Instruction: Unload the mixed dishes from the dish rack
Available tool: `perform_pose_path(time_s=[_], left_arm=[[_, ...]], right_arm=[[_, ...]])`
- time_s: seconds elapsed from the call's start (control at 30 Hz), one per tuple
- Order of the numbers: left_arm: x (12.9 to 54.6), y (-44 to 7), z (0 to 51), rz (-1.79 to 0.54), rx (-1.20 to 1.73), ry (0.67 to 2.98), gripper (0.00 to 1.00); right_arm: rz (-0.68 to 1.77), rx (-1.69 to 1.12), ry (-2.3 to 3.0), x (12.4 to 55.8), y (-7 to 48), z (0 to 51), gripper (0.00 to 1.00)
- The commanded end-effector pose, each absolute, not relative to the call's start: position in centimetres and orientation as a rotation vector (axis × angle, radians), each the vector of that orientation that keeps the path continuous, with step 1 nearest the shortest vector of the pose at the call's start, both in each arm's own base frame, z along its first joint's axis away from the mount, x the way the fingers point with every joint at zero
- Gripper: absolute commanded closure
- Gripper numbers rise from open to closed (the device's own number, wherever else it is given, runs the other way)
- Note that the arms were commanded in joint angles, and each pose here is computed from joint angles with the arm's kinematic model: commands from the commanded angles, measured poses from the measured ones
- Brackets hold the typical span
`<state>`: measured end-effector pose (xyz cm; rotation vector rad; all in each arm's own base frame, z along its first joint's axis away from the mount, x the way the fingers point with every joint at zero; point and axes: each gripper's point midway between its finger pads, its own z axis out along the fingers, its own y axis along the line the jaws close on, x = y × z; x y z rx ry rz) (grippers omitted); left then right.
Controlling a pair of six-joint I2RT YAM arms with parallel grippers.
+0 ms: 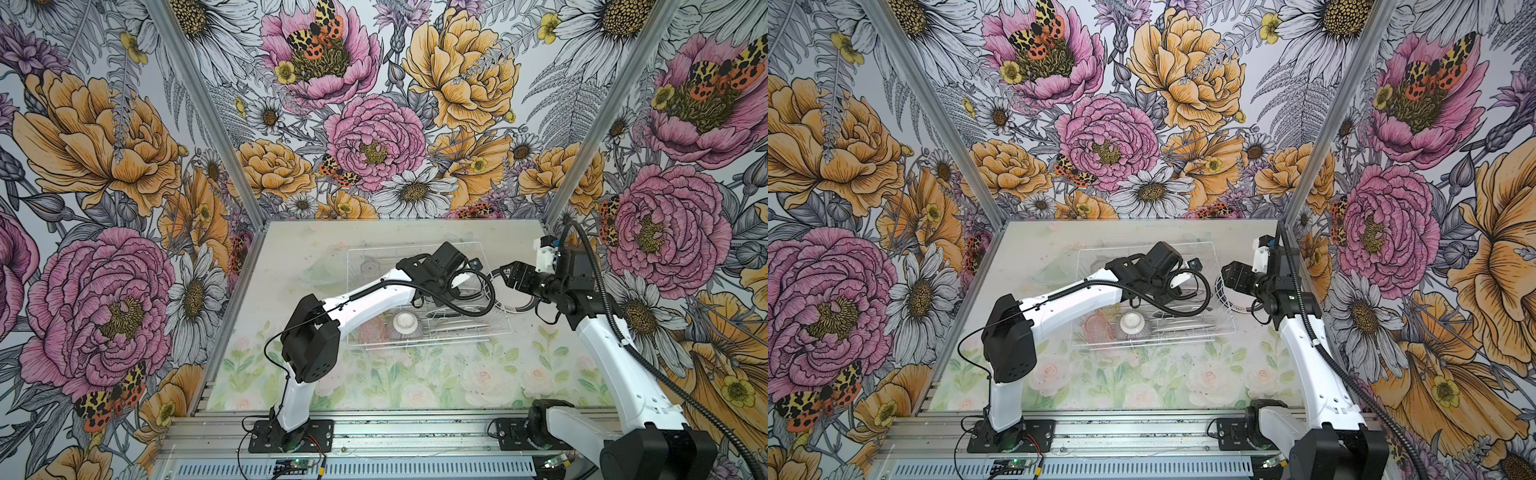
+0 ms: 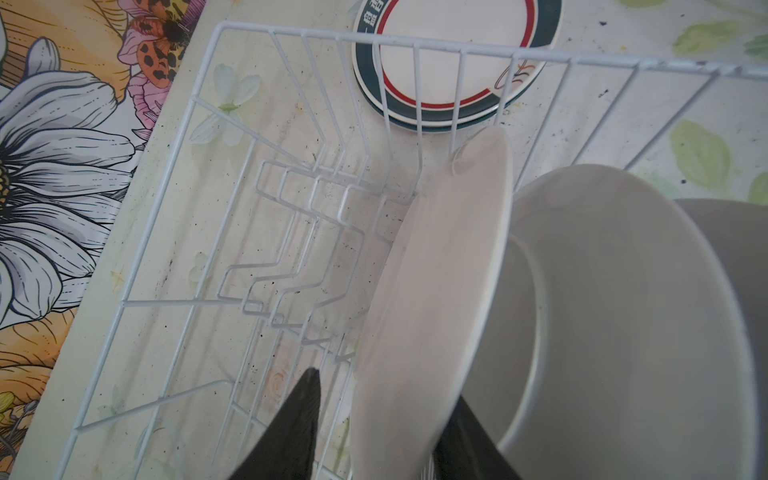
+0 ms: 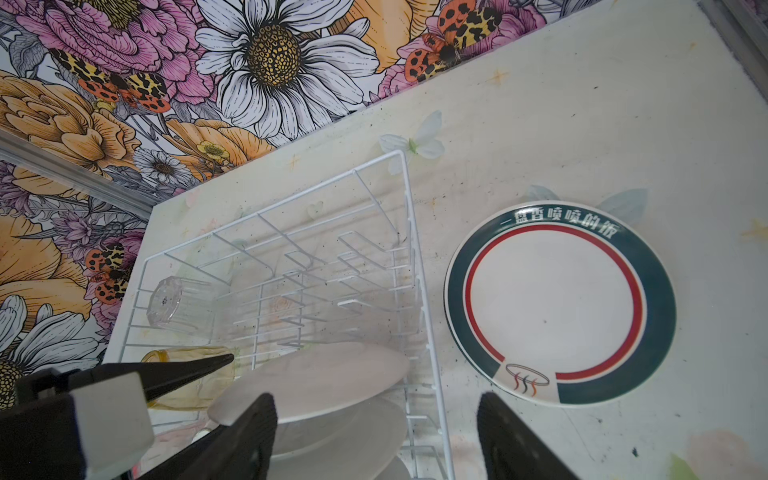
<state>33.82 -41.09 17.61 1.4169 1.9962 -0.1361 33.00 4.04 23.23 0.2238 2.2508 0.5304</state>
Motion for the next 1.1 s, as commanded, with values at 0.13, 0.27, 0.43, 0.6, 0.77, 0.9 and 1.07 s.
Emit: perform_pose_path(time_s=[0.13, 0.27, 0.43, 0.6, 0.77, 0.9, 1.07], left_arm=[[34.5, -41.5, 19.1, -0.273, 1.421, 1.969, 0.58], [34.5, -41.5, 18.8, -0.293, 1.437, 1.975, 0.59], [34.4, -41.8, 18.1, -0.306, 1.453, 1.985, 0.63], [34.7, -42.0, 18.0, -0.297, 1.448, 1.987, 0.68], [35.0, -42.0, 17.8, -0.279, 1.446, 1.987, 0.70], [35.2, -41.9, 17.7, -0.253, 1.442, 1.988, 0.72], [35.6, -42.0, 17.8, -0.208, 1.439, 1.980, 0.74]], right_arm=[[0.514, 0.213, 2.223, 33.3, 4.0, 24.5, 0.22], [0.509, 0.211, 2.229, 33.3, 4.0, 24.2, 0.22], [0.507, 0.209, 2.229, 33.2, 4.0, 24.1, 0.22], [0.506, 0.204, 2.225, 33.1, 4.0, 24.2, 0.22], [0.508, 0.200, 2.223, 33.0, 4.1, 24.3, 0.22], [0.508, 0.198, 2.221, 32.9, 4.1, 24.3, 0.22], [0.508, 0.195, 2.223, 32.9, 4.1, 24.2, 0.22]])
